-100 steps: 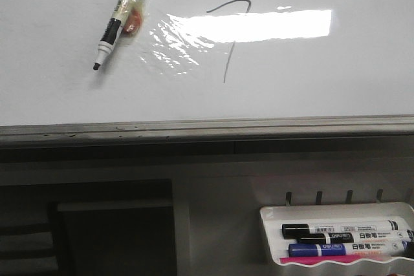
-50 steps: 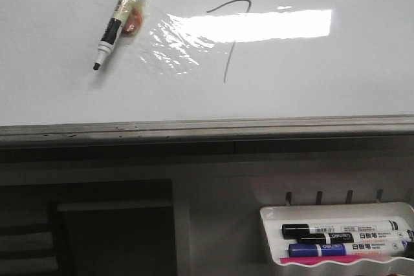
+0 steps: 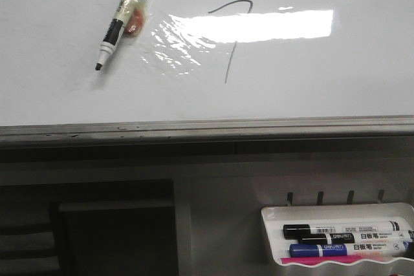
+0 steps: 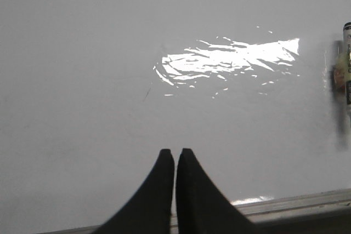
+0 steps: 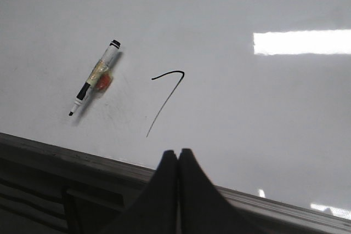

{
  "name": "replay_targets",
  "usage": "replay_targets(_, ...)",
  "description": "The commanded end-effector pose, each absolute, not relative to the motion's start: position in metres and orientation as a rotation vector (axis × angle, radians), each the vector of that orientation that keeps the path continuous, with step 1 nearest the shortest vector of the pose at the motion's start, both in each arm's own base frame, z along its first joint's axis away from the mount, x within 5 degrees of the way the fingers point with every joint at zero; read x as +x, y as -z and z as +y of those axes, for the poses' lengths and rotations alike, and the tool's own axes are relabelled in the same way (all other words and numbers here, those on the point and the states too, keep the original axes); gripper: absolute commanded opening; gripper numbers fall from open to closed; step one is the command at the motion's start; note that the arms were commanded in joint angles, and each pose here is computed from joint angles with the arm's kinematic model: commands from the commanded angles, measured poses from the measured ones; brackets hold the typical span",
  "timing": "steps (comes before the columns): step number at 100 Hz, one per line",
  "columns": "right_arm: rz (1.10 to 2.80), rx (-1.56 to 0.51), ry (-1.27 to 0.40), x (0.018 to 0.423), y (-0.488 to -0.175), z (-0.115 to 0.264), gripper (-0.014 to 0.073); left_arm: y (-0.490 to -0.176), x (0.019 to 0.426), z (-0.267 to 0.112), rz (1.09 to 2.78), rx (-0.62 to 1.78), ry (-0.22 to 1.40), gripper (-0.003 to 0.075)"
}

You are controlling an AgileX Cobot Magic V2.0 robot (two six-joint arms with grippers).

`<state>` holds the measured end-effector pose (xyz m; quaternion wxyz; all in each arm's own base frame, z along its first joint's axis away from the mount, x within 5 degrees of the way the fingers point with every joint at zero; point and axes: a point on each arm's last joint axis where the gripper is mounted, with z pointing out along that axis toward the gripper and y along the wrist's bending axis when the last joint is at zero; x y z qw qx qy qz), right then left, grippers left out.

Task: Write number 7 on whiteboard

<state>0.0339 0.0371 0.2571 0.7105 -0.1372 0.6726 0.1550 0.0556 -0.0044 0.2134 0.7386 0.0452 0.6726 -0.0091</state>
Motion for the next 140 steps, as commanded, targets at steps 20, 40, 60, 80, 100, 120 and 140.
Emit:
replay_targets(20, 1.431, -0.254, -0.330, 0.031, -0.268, 0.034, -0.0064, -0.204, 0.055, -0.004, 1.465, 0.090, 0.023, -0.0020)
replay_targets(40, 1.431, -0.254, -0.330, 0.031, -0.268, 0.034, -0.0064, -0.202, 0.055, -0.004, 1.498, 0.088, 0.031, -0.0020)
replay_targets(60, 1.431, -0.254, -0.330, 0.031, -0.268, 0.034, -0.0064, -0.202, 0.055, -0.004, 1.498, 0.088, 0.031, -0.0020)
replay_targets(80, 1.431, -0.254, -0.330, 0.031, -0.268, 0.034, -0.0064, -0.202, 0.055, -0.004, 1.498, 0.088, 0.031, -0.0020)
replay_targets(100, 1.431, -0.254, -0.330, 0.031, -0.268, 0.034, -0.0064, -0.202, 0.055, -0.004, 1.498, 0.088, 0.031, -0.0020)
replay_targets(120, 1.416, -0.225, -0.297, 0.032, -0.270, 0.031, -0.0064, -0.202, 0.055, -0.004, 1.498, 0.088, 0.031, -0.0020)
replay_targets(140, 1.427, -0.103, -0.108, 0.037, -0.270, 0.013, -0.0064, -0.202, 0.055, -0.004, 1.498, 0.088, 0.031, -0.0020)
